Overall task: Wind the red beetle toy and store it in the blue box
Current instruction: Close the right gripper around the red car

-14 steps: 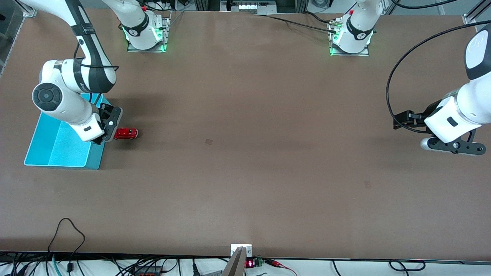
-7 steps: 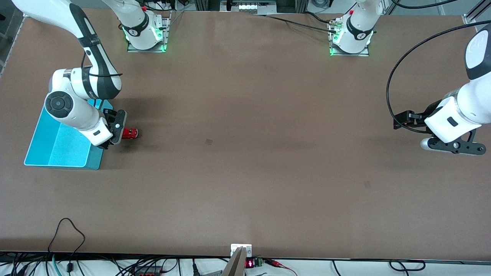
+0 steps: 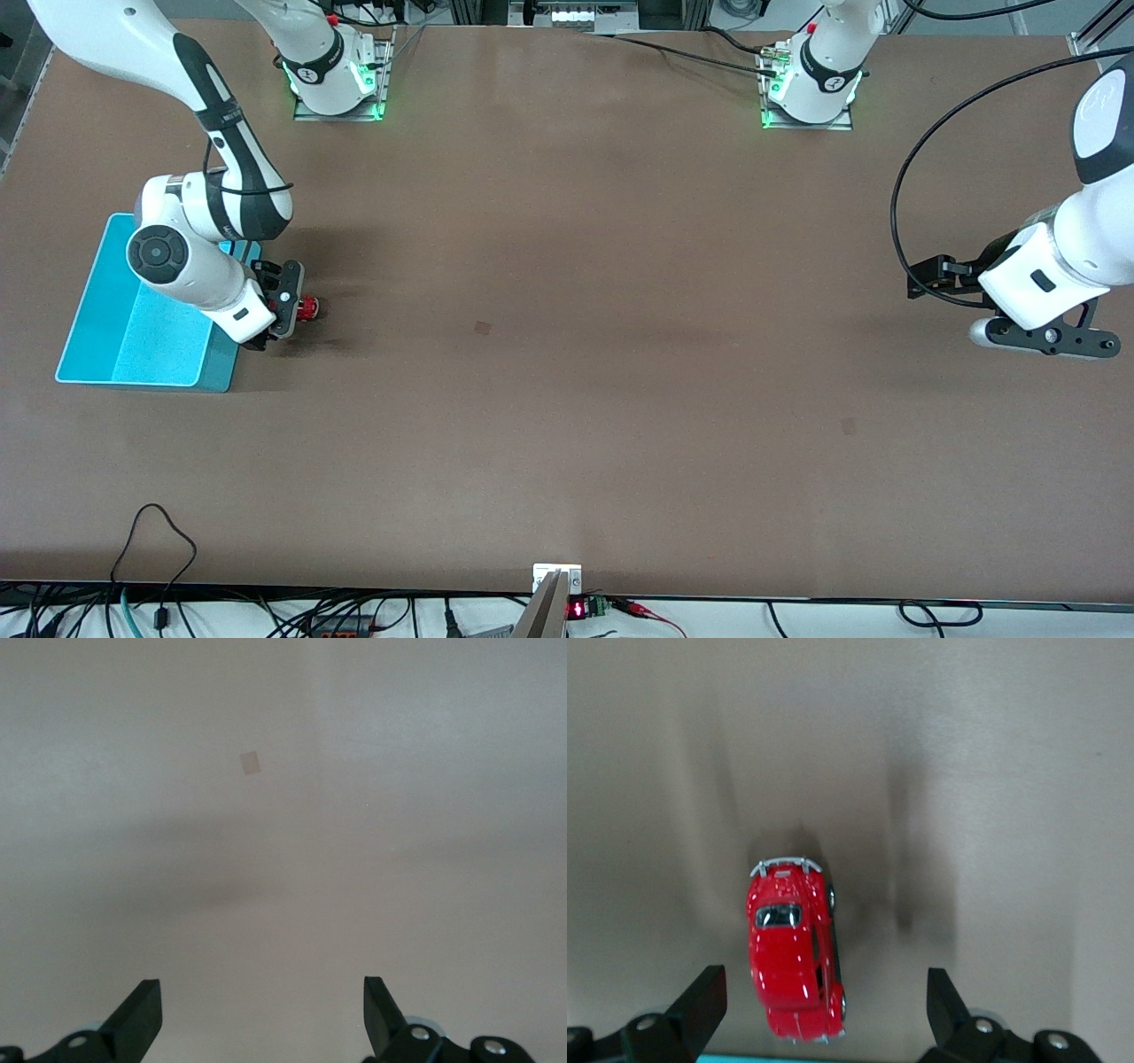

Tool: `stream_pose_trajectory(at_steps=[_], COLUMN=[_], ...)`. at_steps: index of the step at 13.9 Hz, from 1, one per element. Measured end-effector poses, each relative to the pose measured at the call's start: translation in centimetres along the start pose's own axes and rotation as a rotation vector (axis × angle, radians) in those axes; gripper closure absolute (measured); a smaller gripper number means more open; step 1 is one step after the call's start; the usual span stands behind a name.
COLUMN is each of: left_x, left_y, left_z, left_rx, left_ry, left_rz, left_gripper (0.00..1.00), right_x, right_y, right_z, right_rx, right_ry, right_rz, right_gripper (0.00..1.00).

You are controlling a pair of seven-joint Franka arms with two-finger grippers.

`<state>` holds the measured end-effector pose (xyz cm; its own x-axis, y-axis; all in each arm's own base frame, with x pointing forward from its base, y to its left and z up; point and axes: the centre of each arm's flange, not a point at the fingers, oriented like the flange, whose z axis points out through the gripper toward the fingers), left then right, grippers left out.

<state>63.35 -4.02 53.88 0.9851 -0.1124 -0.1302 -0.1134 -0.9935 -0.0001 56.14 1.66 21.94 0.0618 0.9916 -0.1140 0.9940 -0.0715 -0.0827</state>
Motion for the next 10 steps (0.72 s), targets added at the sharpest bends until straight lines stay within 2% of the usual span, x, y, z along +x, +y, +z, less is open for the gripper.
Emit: stream_pose_trajectory(at_steps=[10], left_x=[0.0], left_y=[0.0], left_z=[0.0], left_rx=[0.0], left_ry=[0.0], left_rz=[0.0], left_gripper=[0.0], right_x=[-0.3], right_y=[-2.5], right_z=[3.1], right_rx=[-0.024], right_ry=[0.025], right_rz=[0.001], right_gripper=[0.0])
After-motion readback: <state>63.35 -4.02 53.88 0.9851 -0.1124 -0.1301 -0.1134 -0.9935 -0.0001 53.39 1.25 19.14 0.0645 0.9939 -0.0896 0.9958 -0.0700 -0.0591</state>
